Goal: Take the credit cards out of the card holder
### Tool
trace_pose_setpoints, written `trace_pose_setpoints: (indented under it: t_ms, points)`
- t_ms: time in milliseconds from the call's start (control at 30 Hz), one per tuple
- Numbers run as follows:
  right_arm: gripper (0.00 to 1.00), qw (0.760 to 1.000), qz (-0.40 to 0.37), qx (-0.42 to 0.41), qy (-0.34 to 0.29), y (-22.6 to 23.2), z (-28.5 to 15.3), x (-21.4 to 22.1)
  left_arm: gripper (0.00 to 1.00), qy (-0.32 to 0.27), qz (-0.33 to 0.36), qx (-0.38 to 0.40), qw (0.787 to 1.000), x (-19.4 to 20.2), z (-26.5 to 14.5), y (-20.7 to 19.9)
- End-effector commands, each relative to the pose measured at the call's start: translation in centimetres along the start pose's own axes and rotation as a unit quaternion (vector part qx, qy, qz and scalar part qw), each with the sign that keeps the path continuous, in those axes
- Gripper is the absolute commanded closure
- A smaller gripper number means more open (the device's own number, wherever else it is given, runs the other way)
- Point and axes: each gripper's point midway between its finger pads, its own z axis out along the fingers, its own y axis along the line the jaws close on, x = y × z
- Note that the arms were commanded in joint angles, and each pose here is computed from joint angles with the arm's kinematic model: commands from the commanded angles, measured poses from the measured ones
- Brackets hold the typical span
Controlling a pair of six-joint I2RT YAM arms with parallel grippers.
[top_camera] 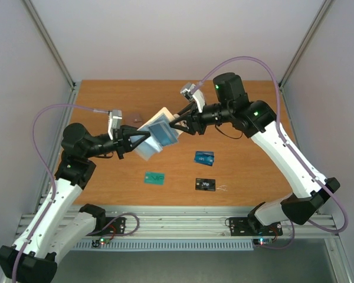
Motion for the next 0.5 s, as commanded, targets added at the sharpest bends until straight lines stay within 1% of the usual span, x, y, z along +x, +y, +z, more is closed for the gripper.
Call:
trace_pose_setpoints:
  t_ms: [0, 100, 233, 467]
  points:
    - [0.56, 1.000, 0.010, -0.007, 0.011, 0.2, 0.6, 0.2, 1.00, -0.017, 0.046, 0.022, 0.999, -1.2, -0.2, -1.5]
    - [0.53, 1.000, 0.006, -0.015, 0.015, 0.6, 1.4, 0.2, 1.00, -0.017, 0.046, 0.021, 0.999, -1.2, -0.2, -1.4]
    - [0.48, 0.998, -0.002, -0.053, 0.023, 2.2, 2.6, 0.3, 1.00, -0.020, 0.041, 0.012, 0.999, -1.3, -0.2, -1.0]
    - [0.47, 0.998, 0.001, -0.063, 0.029, 2.8, 3.7, 0.4, 1.00, -0.023, 0.028, -0.012, 0.999, -1.1, -0.1, 0.0]
